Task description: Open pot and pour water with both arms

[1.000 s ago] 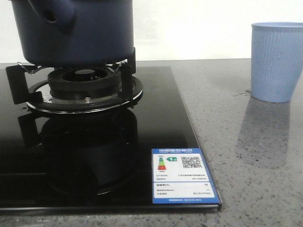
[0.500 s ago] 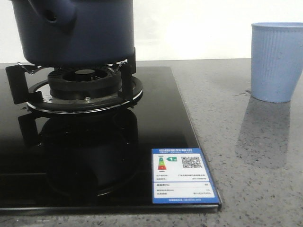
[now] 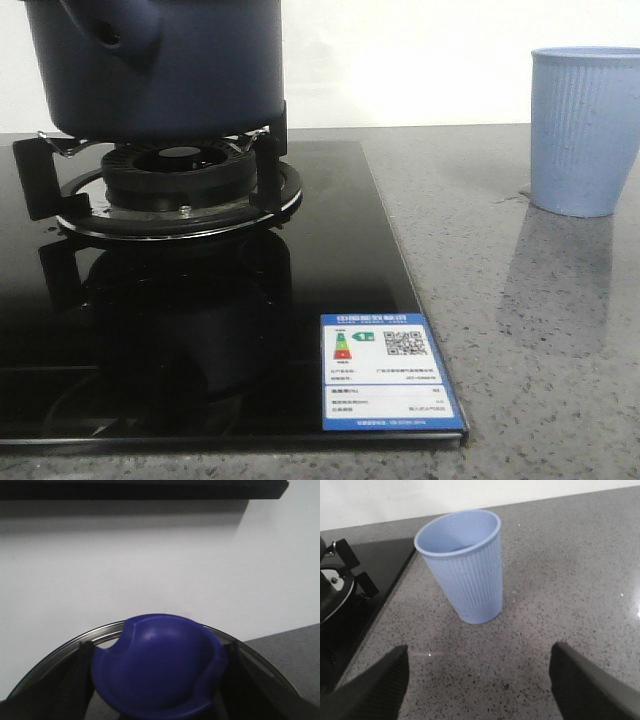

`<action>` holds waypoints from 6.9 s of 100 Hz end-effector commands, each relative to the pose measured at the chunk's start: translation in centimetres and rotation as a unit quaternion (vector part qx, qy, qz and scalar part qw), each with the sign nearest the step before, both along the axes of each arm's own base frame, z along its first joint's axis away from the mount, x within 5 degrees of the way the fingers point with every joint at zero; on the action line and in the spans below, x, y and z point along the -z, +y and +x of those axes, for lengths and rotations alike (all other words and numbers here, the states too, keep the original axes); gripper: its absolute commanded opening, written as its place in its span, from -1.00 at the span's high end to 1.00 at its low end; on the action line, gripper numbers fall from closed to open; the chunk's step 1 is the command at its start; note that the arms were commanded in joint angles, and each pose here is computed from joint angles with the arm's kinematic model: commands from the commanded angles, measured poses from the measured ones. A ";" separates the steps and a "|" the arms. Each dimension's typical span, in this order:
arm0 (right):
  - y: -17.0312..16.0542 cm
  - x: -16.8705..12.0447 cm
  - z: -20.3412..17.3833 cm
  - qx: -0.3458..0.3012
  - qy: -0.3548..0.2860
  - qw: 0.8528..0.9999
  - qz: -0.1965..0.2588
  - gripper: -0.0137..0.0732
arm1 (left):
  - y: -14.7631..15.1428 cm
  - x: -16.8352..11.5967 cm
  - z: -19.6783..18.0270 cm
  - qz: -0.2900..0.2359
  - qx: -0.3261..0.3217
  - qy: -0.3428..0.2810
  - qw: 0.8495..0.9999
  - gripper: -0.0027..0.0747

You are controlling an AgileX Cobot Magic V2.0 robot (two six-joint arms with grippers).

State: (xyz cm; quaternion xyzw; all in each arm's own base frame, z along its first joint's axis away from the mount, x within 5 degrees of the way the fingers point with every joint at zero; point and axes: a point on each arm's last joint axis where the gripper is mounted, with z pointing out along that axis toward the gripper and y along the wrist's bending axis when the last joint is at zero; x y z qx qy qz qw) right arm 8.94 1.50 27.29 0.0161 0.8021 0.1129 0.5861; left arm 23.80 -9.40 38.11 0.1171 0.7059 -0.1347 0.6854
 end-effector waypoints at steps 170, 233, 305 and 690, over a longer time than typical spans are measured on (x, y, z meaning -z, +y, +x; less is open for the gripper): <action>3.5 4.2 14.1 0.001 -0.099 0.994 -0.055 -0.52 | 5.9 -5.0 -2.4 -0.036 -0.109 -0.109 0.987 0.00; 3.8 5.2 16.4 0.020 -0.116 0.992 -0.055 -0.48 | 6.8 -4.9 -2.2 -0.031 -0.129 -0.100 0.986 0.00; 3.9 5.1 16.5 0.019 -0.117 0.991 -0.054 -0.09 | 6.8 -4.9 -2.2 -0.031 -0.129 -0.100 0.986 0.00; 19.8 -16.1 21.0 -0.168 -0.247 0.665 -0.684 0.05 | 6.8 -4.9 -2.2 -0.031 -0.129 -0.100 0.986 0.00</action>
